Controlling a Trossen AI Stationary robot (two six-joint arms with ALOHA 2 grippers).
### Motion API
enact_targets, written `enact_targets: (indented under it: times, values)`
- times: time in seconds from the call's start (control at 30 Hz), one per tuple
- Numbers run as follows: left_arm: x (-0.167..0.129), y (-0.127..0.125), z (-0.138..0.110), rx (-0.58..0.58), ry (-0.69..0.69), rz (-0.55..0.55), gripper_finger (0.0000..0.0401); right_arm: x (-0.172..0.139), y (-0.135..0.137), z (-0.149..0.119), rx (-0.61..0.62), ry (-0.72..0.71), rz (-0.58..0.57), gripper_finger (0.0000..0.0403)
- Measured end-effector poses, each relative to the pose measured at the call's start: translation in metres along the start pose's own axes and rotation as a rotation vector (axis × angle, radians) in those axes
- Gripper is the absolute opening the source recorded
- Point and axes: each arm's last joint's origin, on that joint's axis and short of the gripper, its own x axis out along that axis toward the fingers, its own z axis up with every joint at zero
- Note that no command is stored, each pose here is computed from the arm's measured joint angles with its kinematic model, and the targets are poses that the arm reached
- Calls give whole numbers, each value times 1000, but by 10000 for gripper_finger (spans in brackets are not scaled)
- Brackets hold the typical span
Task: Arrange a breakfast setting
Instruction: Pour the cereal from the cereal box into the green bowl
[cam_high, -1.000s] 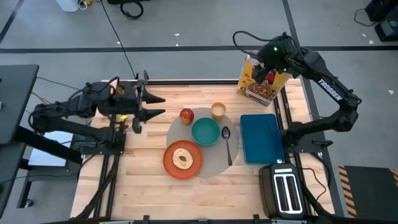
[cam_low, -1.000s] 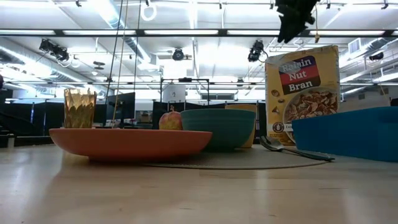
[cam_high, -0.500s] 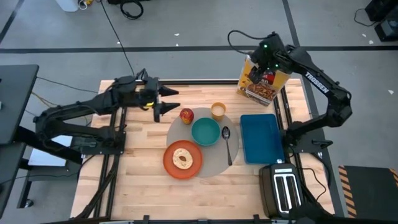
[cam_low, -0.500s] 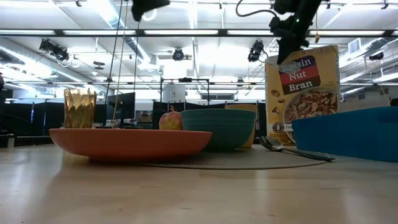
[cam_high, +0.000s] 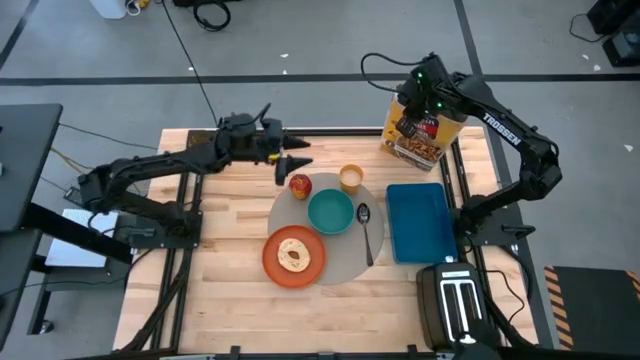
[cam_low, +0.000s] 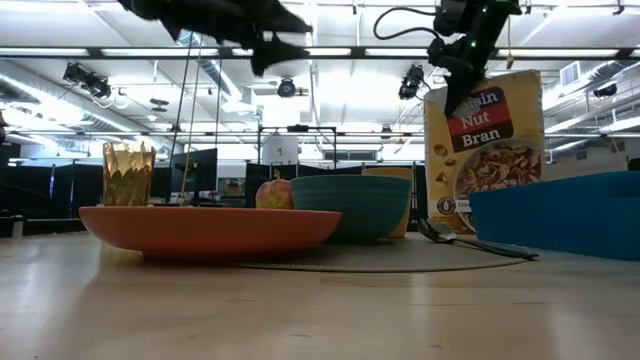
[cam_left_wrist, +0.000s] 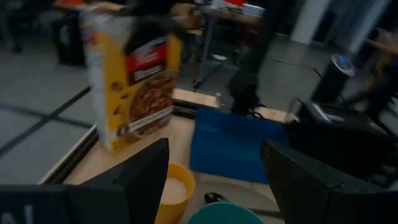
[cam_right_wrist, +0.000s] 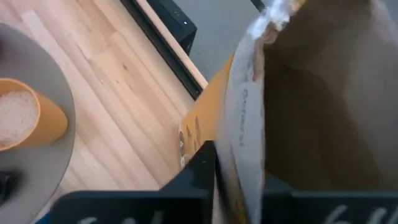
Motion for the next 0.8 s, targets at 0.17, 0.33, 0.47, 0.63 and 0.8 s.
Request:
enact_targets:
  times: [0.17, 0.33, 0.47, 0.63, 0.8]
  values:
    - [11, 17, -5, -91, -2, 0, 262, -18, 3, -4, -96, 2, -101, 9]
    - [22, 20, 8, -162, -7, -18, 284, -52, 11, -2, -187, -73, -125, 7]
    - [37, 24, 23, -176, 33, -16, 306, -79, 19, 4, -269, -169, -139, 6]
    - [58, 30, 42, -140, 68, 19, 314, -109, 25, 14, -343, -271, -163, 6]
    - [77, 37, 63, -105, 79, 46, 314, -136, 32, 20, -376, -388, -118, 6]
